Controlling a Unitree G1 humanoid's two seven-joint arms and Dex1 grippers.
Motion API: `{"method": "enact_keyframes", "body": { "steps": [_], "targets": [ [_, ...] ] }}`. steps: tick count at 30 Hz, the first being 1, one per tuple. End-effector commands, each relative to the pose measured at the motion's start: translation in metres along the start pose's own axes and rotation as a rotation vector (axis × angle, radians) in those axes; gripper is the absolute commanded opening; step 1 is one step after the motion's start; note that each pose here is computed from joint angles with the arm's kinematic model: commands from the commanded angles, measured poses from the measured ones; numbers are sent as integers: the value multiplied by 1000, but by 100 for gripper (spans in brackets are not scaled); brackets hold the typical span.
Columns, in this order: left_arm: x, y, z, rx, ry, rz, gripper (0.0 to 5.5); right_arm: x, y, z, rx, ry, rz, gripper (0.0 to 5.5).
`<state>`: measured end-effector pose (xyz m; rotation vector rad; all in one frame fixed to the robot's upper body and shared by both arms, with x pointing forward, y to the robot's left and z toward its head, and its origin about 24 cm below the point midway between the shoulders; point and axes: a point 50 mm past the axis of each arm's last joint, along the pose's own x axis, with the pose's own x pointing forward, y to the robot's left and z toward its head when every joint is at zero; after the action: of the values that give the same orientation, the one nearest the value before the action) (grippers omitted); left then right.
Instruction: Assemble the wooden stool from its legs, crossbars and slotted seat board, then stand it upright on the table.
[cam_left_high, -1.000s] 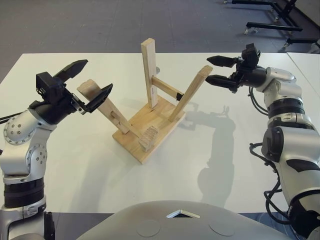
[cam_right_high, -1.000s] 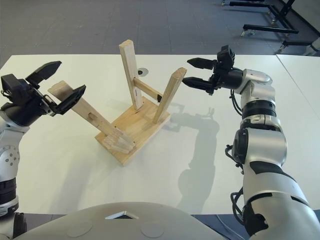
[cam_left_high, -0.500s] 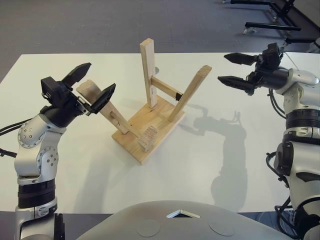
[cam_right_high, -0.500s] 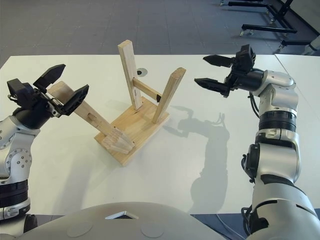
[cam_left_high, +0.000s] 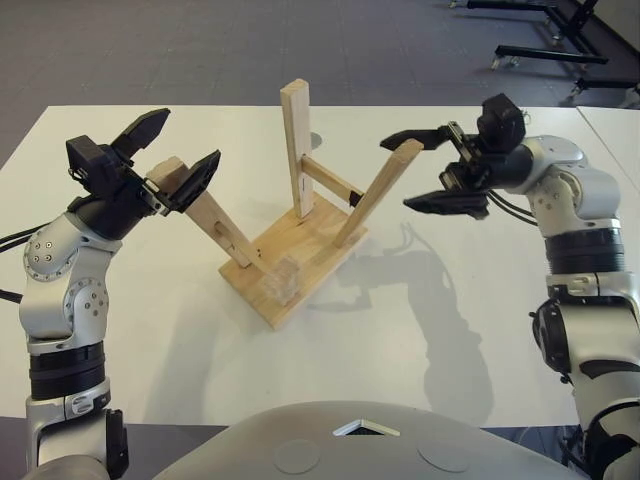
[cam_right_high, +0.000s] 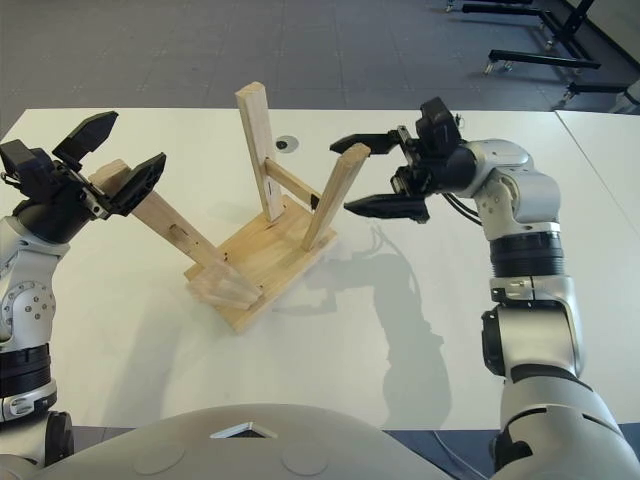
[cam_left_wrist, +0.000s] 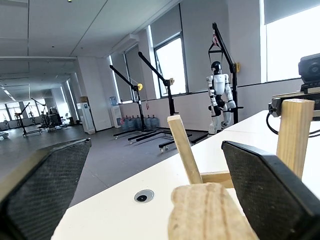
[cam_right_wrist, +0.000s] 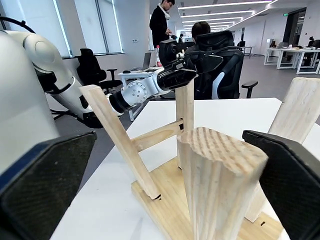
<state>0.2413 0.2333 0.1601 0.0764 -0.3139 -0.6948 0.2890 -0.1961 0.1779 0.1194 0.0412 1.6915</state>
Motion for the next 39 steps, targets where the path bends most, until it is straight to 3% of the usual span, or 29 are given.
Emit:
{"method": "enact_keyframes", "body": {
  "steps": [1, 7, 11, 17, 22, 26, 29, 33, 37, 39],
  "targets": [
    [-3, -3, 1, 19, 18, -2, 479, -14, 31, -4, 59, 49, 2, 540],
    [-6, -5, -2, 58, 78, -3, 479, -4, 58, 14, 6, 18, 39, 540],
    [-5, 0, 10, 90, 32, 10, 479, 11, 69, 29, -52, 74, 115, 540],
    [-26, 9, 21, 126, 37, 64, 479, 18, 83, 24, -10, 122, 172, 540],
    [-36, 11, 20, 112, 55, 78, 479, 28, 86, 34, -70, 71, 145, 540],
    [-58, 10, 23, 85, 110, 58, 479, 24, 71, 77, -213, -83, 40, 540],
    [-79, 10, 23, 91, 187, 79, 479, 4, 61, 102, -267, -201, -99, 540],
    [-111, -7, 5, 53, 364, 81, 479, -77, 41, 62, -136, -91, -534, 540],
    [-119, -36, -20, -89, 553, -62, 479, -100, 54, -16, 15, 296, -590, 540],
    [-112, -52, -27, -138, 572, -137, 479, -95, 59, -37, 58, 369, -533, 540]
  ]
}}
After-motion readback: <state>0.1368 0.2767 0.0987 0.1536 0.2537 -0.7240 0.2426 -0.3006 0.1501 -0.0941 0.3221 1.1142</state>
